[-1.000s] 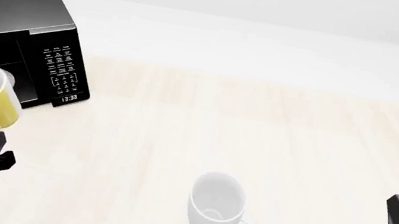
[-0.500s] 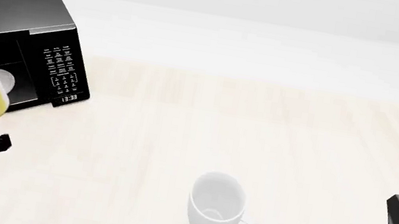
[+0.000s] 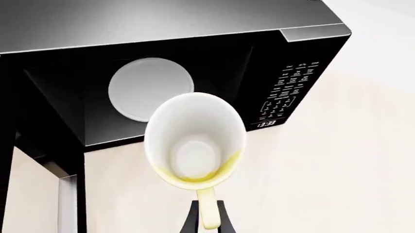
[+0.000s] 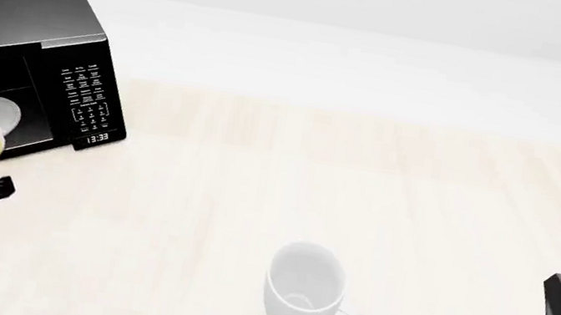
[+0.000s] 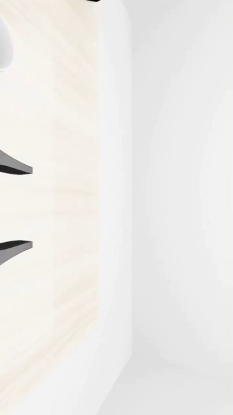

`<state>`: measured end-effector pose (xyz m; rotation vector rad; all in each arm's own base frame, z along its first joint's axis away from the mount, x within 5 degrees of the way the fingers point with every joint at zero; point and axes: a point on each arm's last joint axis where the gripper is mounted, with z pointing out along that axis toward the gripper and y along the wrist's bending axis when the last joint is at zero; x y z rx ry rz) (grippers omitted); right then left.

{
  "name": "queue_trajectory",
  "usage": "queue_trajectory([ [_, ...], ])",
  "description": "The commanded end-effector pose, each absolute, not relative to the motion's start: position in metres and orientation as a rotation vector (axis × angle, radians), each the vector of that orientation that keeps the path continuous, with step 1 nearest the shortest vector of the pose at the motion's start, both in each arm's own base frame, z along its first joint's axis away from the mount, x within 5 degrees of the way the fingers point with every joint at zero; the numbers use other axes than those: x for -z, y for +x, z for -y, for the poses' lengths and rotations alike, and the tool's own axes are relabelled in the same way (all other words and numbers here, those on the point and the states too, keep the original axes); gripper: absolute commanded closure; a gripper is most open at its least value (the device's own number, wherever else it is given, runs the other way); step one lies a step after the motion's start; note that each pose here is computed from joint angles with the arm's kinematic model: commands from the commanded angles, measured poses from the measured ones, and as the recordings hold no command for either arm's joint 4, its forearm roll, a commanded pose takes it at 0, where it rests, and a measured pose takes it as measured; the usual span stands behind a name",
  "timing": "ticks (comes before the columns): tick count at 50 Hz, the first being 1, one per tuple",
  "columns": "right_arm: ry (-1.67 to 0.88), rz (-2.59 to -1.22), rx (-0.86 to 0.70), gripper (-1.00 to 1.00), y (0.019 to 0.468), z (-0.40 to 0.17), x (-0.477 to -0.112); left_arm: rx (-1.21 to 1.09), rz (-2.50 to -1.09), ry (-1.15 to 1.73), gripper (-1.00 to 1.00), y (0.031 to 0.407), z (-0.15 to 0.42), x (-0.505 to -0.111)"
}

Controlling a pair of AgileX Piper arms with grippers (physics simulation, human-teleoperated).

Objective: Put the yellow and white mug in the microwave and close it.

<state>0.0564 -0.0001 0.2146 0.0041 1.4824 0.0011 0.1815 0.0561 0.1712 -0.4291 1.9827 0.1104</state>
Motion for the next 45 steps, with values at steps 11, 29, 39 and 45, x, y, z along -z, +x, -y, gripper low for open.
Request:
queue_trajectory([
  [11, 0.004, -1.482, -0.001, -1.00, 0.056, 0.000, -0.215, -0.139, -1.993, -0.463, 1.00, 0.205, -0.073, -0.161],
  [29, 0.004, -1.482, -0.001, -1.00, 0.056, 0.000, -0.215, -0.175, -1.983, -0.484, 1.00, 0.216, -0.086, -0.160],
  [39, 0.004, -1.482, -0.001, -1.00, 0.056, 0.000, -0.215, -0.180, -1.982, -0.490, 1.00, 0.221, -0.090, -0.159],
  [45, 0.004, -1.482, -0.001, -1.00, 0.056, 0.000, -0.215, -0.188, -1.979, -0.497, 1.00, 0.224, -0.094, -0.159],
])
